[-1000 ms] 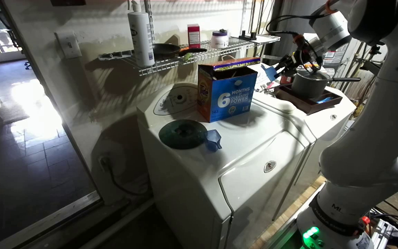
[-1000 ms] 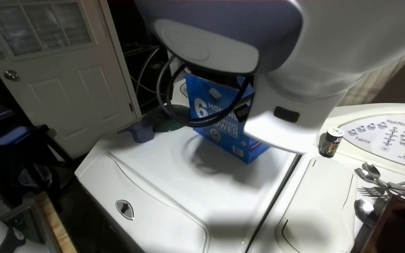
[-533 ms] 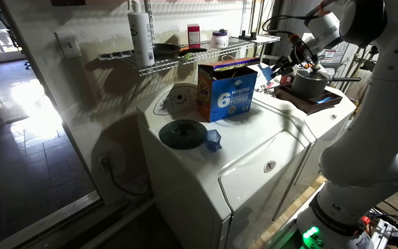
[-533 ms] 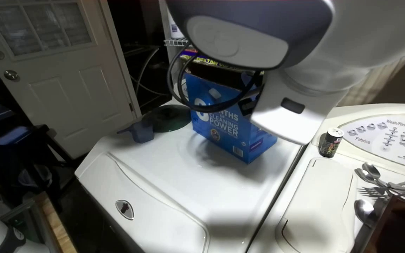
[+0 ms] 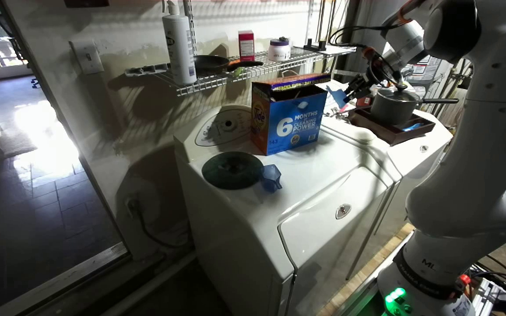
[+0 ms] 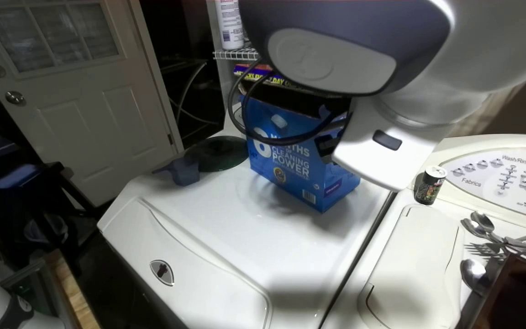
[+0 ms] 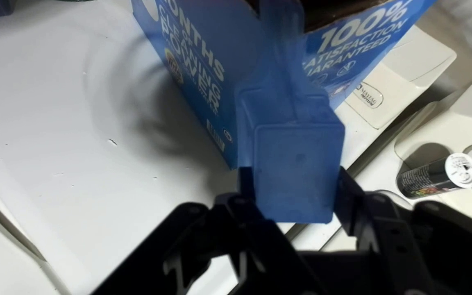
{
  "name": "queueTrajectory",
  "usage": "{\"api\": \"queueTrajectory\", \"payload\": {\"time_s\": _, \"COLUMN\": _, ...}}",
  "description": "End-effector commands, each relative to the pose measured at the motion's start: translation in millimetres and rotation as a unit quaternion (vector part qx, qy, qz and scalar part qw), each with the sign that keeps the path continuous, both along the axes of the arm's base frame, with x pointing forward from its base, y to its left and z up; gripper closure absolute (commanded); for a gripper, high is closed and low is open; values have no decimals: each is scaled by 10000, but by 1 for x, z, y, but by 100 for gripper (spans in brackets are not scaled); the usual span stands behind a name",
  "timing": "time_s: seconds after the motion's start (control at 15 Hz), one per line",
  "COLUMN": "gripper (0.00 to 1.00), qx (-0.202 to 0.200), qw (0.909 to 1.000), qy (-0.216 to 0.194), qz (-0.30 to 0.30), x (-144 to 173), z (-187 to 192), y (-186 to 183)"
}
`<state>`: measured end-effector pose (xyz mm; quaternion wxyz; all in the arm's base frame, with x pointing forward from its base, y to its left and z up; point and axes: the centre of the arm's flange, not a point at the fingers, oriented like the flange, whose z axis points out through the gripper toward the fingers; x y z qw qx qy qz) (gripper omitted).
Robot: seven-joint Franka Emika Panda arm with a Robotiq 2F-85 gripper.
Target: Put the blue measuring cup on the right side of the blue box.
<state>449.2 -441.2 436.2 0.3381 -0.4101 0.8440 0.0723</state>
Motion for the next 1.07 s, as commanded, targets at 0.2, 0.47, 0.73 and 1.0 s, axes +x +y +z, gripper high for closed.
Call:
{"api": "queueTrajectory", "payload": {"time_s": 0.2, "gripper": 76, "qx": 7, "qw": 9998, "qy": 193, "qz": -14, "x": 9, "z": 12, "y": -12}}
{"api": "queueTrajectory", "payload": {"time_s": 0.47, "gripper": 76, "qx": 68, "qw": 9998, "qy": 143, "qz": 73, "x": 14, "z": 25, "y": -15}}
{"api": "queueTrajectory", "payload": {"time_s": 0.73, "gripper": 76, "qx": 139, "qw": 9996, "qy": 193, "qz": 181, "x": 22, "z": 36, "y": -16}}
{"api": "queueTrajectory", "payload": {"time_s": 1.0, "gripper": 76, "qx": 228, "qw": 9990, "qy": 230, "qz": 323, "x": 32, "z": 39, "y": -11}}
